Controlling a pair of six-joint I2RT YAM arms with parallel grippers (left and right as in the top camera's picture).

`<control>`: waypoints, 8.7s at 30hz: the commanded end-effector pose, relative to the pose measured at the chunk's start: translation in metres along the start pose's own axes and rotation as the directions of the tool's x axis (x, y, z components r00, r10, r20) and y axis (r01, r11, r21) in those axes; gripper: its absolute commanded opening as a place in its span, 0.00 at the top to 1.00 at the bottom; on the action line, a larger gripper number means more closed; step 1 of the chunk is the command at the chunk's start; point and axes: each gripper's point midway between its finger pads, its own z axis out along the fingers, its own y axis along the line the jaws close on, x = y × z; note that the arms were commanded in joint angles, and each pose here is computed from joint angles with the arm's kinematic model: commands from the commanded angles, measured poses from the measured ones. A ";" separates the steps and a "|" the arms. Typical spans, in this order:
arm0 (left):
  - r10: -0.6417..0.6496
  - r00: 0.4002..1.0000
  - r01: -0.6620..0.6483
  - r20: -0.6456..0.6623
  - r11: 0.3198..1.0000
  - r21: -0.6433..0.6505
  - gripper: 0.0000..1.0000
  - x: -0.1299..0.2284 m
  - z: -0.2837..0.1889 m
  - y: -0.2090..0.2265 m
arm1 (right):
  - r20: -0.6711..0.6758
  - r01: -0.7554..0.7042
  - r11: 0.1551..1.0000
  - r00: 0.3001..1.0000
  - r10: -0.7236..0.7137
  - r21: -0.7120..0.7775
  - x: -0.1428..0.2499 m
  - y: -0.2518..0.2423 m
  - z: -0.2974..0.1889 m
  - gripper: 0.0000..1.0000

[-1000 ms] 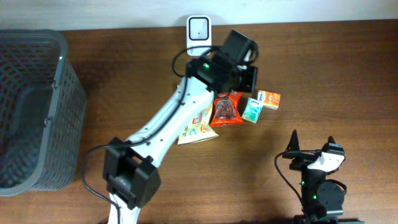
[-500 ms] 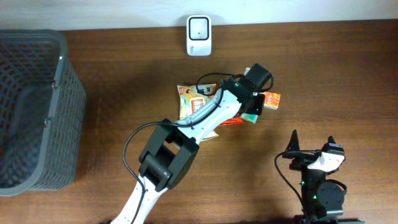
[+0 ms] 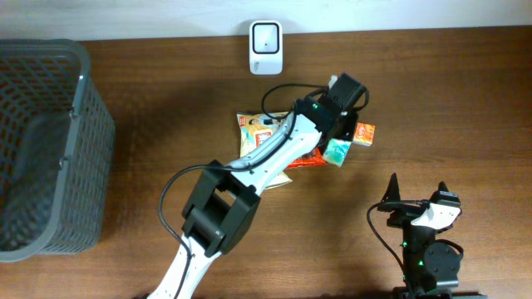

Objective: Scan the item barcode
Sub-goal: 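Place the green Kleenex pack beside the red bag with the left gripper, then move the left gripper back toward the basket, then reach the right gripper to the red candy bag and grasp it, then lift the red bag and hold it before the white scanner, then carry the red bag to the right table edge and release it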

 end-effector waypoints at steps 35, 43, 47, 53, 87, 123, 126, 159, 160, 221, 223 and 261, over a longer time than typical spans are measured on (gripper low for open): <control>-0.024 0.989 0.022 0.145 1.000 0.016 0.01 -0.074 -0.143 -0.009 | -0.009 -0.006 1.000 1.000 0.006 -0.003 0.004 0.001 0.000 0.02; -0.128 0.984 0.138 0.122 0.987 -0.078 0.01 -0.064 -0.242 0.063 | -0.009 -0.006 1.000 1.000 0.006 -0.003 0.004 0.001 0.000 0.02; -0.180 0.977 0.194 0.117 0.974 -0.119 0.01 -0.055 -0.276 0.093 | -0.009 -0.006 1.000 1.000 0.006 -0.003 0.004 0.001 0.000 0.01; -0.223 0.972 0.233 0.068 0.950 -0.209 0.01 -0.033 -0.295 0.122 | -0.009 -0.006 1.000 1.000 0.006 -0.003 0.004 0.001 0.000 0.02; -0.555 0.644 0.734 0.526 0.642 -0.222 0.01 0.059 -0.538 0.259 | -0.009 -0.006 1.000 1.000 0.006 -0.003 0.004 0.001 0.000 0.02; -0.533 0.616 0.749 0.580 0.625 -0.221 0.01 0.069 -0.558 0.256 | 0.195 0.264 0.585 0.964 -0.180 -0.767 -0.199 0.155 -0.086 0.01; -0.533 0.616 0.749 0.580 0.625 -0.221 0.01 0.069 -0.558 0.256 | -0.041 0.073 0.489 0.975 -0.218 -0.869 -0.205 0.174 -0.079 0.01; -0.533 0.616 0.749 0.580 0.625 -0.221 0.01 0.069 -0.558 0.256 | -0.896 -0.203 0.892 0.283 -0.342 -0.404 0.071 0.317 0.092 0.96; -0.533 0.616 0.749 0.580 0.625 -0.221 0.01 0.069 -0.558 0.256 | -0.904 -0.193 0.897 0.254 -0.345 -0.397 0.085 0.316 0.092 0.96; -0.533 0.616 0.749 0.580 0.625 -0.221 0.01 0.069 -0.558 0.256 | -0.913 0.017 0.925 0.158 -0.377 -0.379 0.141 0.225 0.152 0.96; -0.533 0.616 0.749 0.580 0.625 -0.221 0.01 0.069 -0.558 0.256 | -0.897 0.038 0.925 0.231 -0.377 -0.378 0.116 0.232 0.169 0.96; -0.533 0.616 0.749 0.580 0.625 -0.221 0.01 0.069 -0.558 0.256 | -0.197 -0.014 0.902 0.977 -0.079 -0.432 -0.061 0.318 0.369 0.96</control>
